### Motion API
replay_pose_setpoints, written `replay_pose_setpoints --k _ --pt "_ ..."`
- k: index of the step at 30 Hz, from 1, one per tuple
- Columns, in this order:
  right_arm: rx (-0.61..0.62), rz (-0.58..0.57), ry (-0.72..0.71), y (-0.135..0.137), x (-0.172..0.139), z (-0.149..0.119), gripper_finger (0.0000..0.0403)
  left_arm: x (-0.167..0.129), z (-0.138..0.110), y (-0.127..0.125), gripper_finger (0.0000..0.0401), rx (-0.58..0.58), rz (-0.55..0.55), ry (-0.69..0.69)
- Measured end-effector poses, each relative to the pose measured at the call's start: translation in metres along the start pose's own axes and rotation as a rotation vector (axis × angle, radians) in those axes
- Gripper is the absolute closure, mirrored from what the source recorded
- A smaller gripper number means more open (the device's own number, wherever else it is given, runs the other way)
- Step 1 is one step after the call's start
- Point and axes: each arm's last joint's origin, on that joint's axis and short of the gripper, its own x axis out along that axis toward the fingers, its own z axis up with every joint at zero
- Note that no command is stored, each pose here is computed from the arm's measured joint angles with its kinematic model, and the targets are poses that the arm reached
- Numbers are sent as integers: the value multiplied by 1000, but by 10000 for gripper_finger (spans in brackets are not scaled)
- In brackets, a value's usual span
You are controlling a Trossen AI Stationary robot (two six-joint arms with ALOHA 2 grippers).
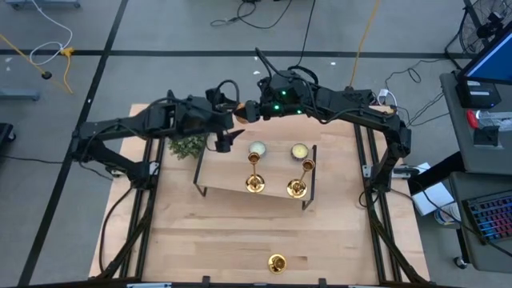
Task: Pick & Place candle stick holders
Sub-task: Put the scented candle on the shelf
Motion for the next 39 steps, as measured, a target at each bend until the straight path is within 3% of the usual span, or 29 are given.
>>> replay_pose_setpoints --k 39 --pt "-5 0 -26 4 0 -2 103 10 7 0 4 89 80 -23"
